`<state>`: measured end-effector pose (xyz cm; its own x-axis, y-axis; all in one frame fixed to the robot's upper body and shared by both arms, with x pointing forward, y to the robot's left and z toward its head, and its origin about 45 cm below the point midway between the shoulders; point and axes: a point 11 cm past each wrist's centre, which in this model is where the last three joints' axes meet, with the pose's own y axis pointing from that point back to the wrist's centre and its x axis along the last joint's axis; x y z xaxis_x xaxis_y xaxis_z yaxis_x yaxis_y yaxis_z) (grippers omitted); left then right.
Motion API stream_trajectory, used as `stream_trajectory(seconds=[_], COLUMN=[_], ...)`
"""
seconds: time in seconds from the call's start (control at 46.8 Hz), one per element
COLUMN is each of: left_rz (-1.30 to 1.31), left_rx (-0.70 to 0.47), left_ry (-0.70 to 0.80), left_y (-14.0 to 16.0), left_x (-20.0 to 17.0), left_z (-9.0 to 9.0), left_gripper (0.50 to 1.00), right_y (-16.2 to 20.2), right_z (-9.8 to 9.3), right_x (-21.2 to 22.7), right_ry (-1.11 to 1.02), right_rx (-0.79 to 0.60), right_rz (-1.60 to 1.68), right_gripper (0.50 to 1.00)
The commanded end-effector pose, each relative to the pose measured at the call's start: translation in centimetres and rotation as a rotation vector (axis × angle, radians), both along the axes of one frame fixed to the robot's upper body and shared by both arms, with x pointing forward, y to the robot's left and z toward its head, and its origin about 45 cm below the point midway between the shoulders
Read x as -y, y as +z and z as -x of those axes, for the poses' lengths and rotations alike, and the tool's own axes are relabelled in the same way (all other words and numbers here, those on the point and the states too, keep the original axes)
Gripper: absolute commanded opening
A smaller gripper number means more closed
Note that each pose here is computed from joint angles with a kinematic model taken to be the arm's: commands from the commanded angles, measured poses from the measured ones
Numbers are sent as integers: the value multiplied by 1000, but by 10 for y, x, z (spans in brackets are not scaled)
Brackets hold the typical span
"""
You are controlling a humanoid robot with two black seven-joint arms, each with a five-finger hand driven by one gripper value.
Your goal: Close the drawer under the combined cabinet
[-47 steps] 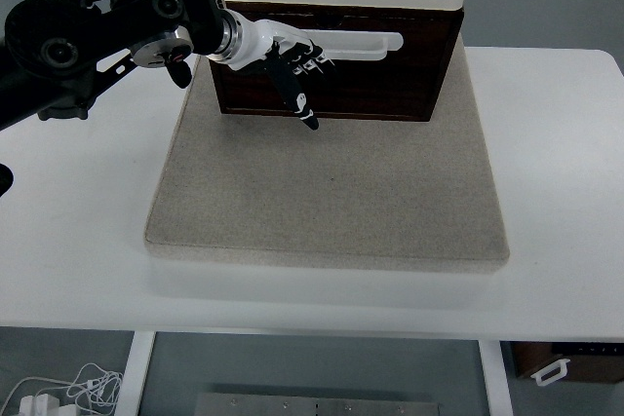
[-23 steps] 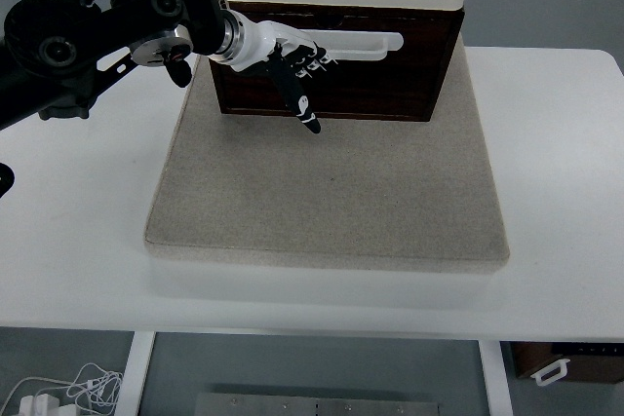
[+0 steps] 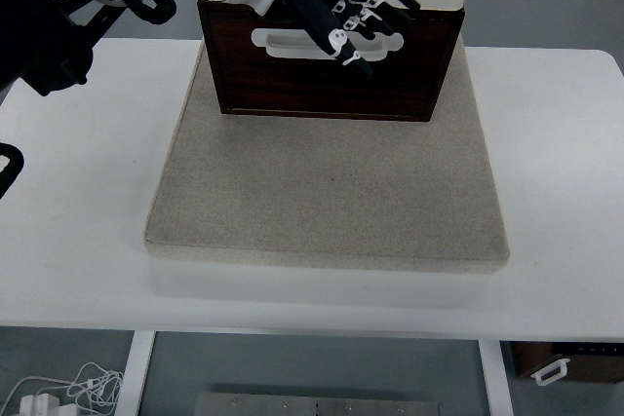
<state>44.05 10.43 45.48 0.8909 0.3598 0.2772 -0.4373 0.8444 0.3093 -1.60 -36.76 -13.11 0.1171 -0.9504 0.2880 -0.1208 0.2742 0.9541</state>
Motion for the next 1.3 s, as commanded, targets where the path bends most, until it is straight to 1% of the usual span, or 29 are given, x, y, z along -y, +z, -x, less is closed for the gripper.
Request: stream_trajectory(seconds=[0.0, 0.213, 0.406, 0.491, 0.619, 0.747, 0.854, 0.982, 1.11, 1.174, 1.281], left_rz=[126, 468, 776, 910, 1041, 1083, 1123, 1148, 1150, 1162, 1227], left_rx=[34, 177, 331, 366, 396, 414, 411, 365, 304, 259, 162], left_ry=[-16, -52, -66, 53, 224, 396, 580, 801, 958, 1016, 1052], left_y=[33, 104, 165, 186, 204, 207, 198, 176, 147, 130, 112], left_x=[-2, -21, -60, -87, -135, -178, -218, -261, -292, -305, -317], left_z=[4, 13, 25, 19, 9, -1, -16, -36, -53, -59, -66], left_gripper=[1000, 1000, 1000, 1000, 1000, 1000, 1000, 1000, 1000, 1000, 1000], right_y=[0, 0, 0, 0, 0, 0, 0, 0, 0, 0, 0], right_z=[0, 0, 0, 0, 0, 0, 0, 0, 0, 0, 0], right_x=[0, 0, 0, 0, 0, 0, 0, 0, 0, 0, 0], right_ry=[0, 0, 2, 0, 0, 0, -1, 0, -1, 0, 0], right_rx=[0, 0, 0, 0, 0, 0, 0, 0, 0, 0, 0], right_rz=[0, 0, 0, 0, 0, 0, 0, 0, 0, 0, 0], right_gripper=[952, 952, 952, 952, 952, 952, 952, 952, 952, 952, 952])
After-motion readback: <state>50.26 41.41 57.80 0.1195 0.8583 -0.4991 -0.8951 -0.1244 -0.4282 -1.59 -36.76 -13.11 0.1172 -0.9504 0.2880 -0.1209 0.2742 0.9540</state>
